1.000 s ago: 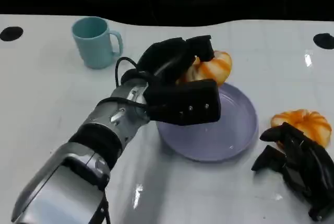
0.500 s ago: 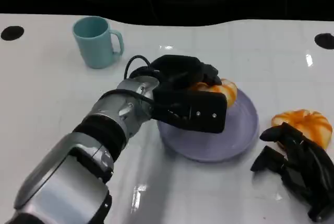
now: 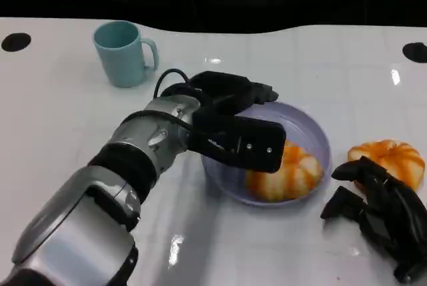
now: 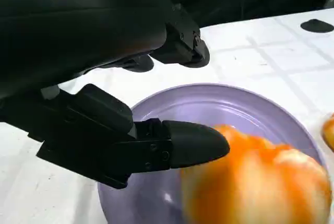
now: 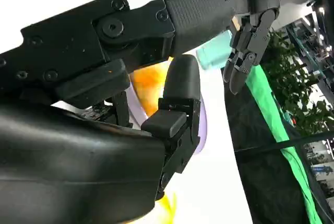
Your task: Grasp the bread from the table and place it into the plate.
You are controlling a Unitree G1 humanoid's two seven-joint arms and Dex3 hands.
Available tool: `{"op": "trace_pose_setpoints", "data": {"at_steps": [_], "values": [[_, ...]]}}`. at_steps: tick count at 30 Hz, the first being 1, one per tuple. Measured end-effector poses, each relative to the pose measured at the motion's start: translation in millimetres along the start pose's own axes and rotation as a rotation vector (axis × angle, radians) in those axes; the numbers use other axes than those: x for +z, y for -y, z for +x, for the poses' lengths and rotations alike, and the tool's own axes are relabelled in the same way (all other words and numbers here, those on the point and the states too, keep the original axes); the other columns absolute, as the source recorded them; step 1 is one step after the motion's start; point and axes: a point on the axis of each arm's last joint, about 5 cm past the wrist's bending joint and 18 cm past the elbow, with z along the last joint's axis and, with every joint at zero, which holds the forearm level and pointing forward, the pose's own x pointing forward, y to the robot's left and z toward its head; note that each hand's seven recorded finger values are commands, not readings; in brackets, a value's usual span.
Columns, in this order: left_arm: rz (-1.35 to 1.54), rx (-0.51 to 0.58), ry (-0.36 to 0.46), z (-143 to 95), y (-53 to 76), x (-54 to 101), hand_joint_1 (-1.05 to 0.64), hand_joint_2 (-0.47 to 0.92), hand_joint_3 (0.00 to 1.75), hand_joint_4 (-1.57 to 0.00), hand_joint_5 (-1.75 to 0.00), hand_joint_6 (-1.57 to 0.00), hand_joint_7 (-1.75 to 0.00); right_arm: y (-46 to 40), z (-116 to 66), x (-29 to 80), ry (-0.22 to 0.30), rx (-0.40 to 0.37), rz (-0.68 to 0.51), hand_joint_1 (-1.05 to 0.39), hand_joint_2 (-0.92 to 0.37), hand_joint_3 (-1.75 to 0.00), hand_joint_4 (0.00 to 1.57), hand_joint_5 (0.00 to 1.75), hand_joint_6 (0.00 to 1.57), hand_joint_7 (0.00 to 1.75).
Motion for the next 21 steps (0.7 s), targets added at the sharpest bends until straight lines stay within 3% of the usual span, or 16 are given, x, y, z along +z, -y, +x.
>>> {"op": "trace_pose_setpoints", "data": {"at_steps": [12,17,21], "values": [[-0.015,0.032,0.016,-1.9,-7.2,-1.9,-0.93,0.92,0.65,-0.26,-0.25,-0.42,-0.04,-0.8,0.1,0.2,-0.001,-0.002,-0.007,-0.53,-0.92,-0.22,0.61,1.59,0.57,1.29],[-0.090,0.139,0.078,-11.2,-20.4,-10.8,-0.88,0.92,0.60,-0.27,-0.25,-0.39,-0.02,-1.0,-0.4,0.1,0.000,0.000,-0.007,-0.53,-0.92,-0.23,0.61,1.59,0.56,1.29],[-0.251,0.214,0.140,-24.3,-11.4,-24.9,-0.82,0.92,0.53,-0.28,-0.26,-0.37,-0.01,-0.5,-0.8,-0.1,0.001,0.003,-0.007,-0.54,-0.92,-0.21,0.61,1.59,0.57,1.29]]}}
